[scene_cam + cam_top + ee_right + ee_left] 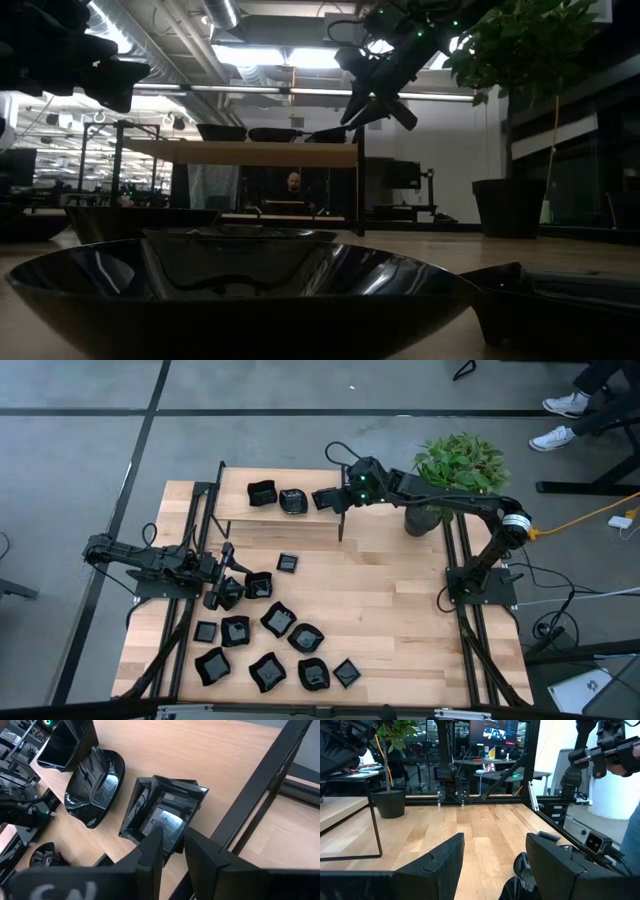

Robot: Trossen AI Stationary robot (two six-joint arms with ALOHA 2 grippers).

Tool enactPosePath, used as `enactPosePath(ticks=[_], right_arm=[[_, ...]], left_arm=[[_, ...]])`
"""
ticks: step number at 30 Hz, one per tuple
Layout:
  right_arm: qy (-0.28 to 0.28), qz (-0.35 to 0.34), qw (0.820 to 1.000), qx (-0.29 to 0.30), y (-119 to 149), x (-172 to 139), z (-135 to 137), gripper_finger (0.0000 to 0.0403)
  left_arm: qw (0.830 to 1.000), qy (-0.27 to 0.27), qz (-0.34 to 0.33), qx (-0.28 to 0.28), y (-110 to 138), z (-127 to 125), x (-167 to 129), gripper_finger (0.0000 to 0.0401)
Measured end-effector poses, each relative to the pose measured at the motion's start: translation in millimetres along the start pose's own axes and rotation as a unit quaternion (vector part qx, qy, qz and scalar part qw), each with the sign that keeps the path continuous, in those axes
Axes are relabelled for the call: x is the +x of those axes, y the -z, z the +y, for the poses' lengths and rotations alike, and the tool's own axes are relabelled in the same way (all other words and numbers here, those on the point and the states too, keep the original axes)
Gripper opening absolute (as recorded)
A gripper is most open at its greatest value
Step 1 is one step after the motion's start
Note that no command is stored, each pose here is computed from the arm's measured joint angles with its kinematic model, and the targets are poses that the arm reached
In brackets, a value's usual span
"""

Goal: Pick & Place Mini shaped plates
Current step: Stack the square plate on top of the square plates on the shelf

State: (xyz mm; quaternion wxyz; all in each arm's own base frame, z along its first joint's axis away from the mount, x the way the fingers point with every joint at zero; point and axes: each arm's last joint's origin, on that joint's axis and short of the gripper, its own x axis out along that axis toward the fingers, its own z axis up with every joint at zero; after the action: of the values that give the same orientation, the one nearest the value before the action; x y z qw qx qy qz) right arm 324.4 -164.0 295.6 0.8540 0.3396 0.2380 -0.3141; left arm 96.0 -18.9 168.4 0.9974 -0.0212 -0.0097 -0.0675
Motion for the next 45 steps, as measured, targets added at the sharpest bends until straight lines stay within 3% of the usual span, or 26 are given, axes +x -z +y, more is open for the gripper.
enactPosePath(ticks=[14,21,45], right_arm=[[-0.009,-0.001,1.000,-0.001,-1,11,-2,0.0052],[-0.010,-0.006,1.000,-0.022,-2,11,-2,0.0006],[-0.018,-0.023,0.999,-0.024,-12,6,2,0.0004]], left_arm=[[1.000,0.000,0.000,0.000,0,0,0,0.0208],[1.000,0.000,0.000,0.000,0,0,0,0.0208],[1.000,0.000,0.000,0.000,0,0,0,0.0207]])
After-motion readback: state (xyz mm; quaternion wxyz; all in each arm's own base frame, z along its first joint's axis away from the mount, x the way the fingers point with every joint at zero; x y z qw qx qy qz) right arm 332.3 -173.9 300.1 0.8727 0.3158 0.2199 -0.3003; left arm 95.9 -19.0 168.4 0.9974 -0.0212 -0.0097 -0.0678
